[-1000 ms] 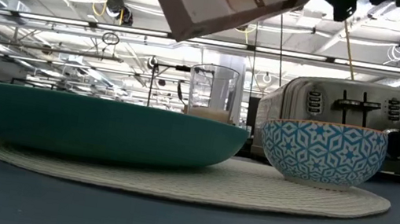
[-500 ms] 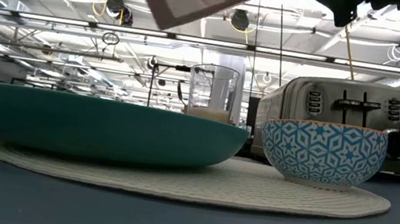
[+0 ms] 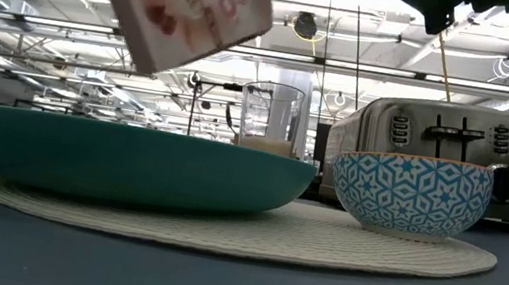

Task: Arrange a breakfast setting
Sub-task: Pour the cereal from the cereal box into the orange bowl

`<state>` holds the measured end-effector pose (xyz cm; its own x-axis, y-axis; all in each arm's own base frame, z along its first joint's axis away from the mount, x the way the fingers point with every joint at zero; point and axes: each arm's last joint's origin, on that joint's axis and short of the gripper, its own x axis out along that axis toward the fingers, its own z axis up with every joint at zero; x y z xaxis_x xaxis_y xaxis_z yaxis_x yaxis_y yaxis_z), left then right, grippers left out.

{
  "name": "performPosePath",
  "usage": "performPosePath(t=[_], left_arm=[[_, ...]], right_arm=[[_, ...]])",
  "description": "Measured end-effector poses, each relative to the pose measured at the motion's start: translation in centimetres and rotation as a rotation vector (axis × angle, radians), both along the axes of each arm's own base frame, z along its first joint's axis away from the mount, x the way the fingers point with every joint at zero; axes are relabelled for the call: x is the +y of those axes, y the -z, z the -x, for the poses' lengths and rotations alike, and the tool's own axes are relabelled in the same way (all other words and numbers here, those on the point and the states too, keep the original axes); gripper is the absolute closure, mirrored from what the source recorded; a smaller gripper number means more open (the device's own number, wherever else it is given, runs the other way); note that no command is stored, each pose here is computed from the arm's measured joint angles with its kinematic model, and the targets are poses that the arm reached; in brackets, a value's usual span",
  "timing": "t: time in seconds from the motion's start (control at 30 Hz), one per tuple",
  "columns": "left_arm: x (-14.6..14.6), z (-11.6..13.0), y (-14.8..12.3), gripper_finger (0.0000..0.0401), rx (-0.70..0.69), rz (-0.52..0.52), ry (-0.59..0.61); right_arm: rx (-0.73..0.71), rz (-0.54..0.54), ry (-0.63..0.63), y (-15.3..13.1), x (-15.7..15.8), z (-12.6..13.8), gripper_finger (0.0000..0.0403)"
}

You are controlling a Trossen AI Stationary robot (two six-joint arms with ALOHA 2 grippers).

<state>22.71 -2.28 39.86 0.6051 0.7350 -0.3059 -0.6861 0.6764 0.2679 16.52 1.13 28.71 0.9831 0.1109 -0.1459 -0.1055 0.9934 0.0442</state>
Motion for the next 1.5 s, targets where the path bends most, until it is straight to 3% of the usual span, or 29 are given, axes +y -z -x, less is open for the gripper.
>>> performPosePath(t=[0.17, 0.3, 0.67, 0.8, 1.03, 1.5], left_arm=[[1.3, 2.4, 4.0, 0.0397, -0.079, 0.017, -0.015], [2.7, 3.5, 7.2, 0.0398, -0.151, -0.013, 0.043], [8.6, 7.0, 13.9, 0.0398, -0.417, -0.221, 0.166], [10.4, 8.2, 16.0, 0.0398, -0.407, -0.237, 0.178], [12.6, 9.7, 17.1, 0.0398, -0.383, -0.266, 0.182], [15.8, 10.7, 20.6, 0.0398, -0.350, -0.240, 0.100]], right_arm=[[0.000, 0.000, 0.000, 0.0, 0.0, 0.0, 0.0112], [-0.001, 0.000, 0.000, 0.0, 0.0, 0.0, 0.0112], [-0.004, 0.021, -0.003, 0.0, 0.0, 0.0, 0.0112], [-0.012, 0.021, -0.003, -0.1, 0.0, 0.0, 0.0112], [-0.011, 0.021, -0.003, -0.1, 0.0, 0.0, 0.0112], [-0.012, 0.022, -0.003, -0.1, 0.0, 0.0, 0.0112]])
